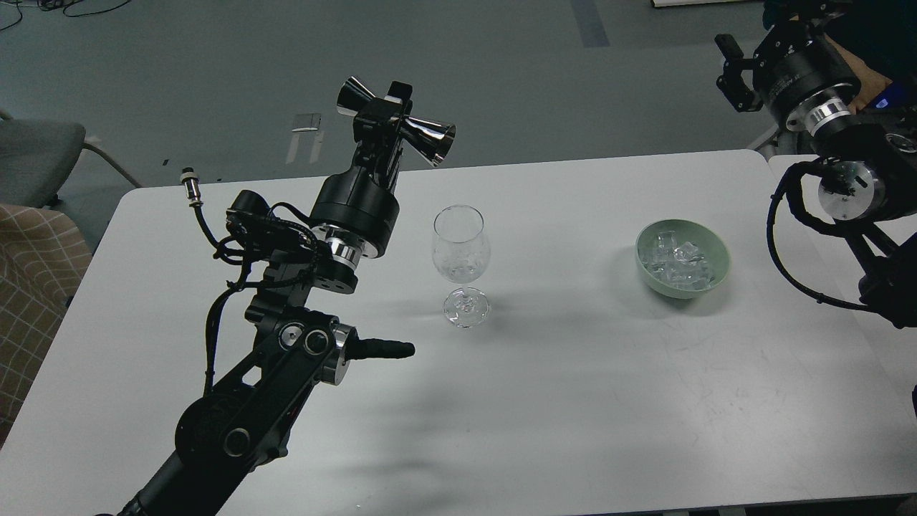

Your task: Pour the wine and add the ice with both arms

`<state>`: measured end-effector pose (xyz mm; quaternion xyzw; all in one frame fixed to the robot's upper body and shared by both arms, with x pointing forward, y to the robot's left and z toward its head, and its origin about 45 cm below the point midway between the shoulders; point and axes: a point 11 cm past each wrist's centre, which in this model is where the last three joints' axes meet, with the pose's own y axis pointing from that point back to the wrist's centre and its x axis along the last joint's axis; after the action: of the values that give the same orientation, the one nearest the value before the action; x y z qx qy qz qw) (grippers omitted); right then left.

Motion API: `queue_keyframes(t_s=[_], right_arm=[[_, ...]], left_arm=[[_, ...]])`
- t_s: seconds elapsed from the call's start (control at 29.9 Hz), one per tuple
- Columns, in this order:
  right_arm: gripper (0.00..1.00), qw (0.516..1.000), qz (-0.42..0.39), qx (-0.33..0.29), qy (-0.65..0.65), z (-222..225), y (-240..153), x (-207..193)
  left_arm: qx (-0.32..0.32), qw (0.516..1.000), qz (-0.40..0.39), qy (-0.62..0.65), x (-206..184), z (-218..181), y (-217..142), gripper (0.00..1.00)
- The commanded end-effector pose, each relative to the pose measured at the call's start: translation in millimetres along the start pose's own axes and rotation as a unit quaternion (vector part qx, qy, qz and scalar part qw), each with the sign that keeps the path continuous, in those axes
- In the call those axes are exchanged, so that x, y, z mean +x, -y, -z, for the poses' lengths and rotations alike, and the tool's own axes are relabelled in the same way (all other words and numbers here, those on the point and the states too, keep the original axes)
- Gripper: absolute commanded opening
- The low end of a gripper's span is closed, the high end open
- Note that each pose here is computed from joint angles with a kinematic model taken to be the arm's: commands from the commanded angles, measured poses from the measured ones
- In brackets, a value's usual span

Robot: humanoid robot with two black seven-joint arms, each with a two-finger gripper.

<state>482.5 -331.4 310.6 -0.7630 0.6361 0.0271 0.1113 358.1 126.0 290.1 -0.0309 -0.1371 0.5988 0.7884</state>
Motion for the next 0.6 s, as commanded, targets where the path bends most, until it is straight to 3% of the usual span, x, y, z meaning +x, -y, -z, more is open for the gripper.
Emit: queue_keyframes(t_s=[0.0, 0.2, 0.33, 0.57], right_arm=[[1.00, 1.000, 0.001, -0.001, 0.000, -0.4, -0.1, -0.3], [1.00, 1.000, 0.000, -0.001, -0.001, -0.2, -0.2, 0.5], [1.00, 1.000, 0.000, -0.001, -0.001, -0.2, -0.2, 0.5], [1.00, 1.000, 0.000, -0.001, 0.000, -0.6, -0.1, -0.1]], left_arm=[[0.003, 1.000, 0.002, -0.006, -3.6, -3.3, -0.5, 0.00], [0.110, 0.983, -0.030, -0.144, 3.5, 13.3, 0.1, 0.00], [0.183, 0.934, -0.070, -0.299, 32.5, 25.4, 2.1, 0.00], [0.191, 0.848, -0.127, -0.478, 99.9, 28.6, -2.0, 0.00]])
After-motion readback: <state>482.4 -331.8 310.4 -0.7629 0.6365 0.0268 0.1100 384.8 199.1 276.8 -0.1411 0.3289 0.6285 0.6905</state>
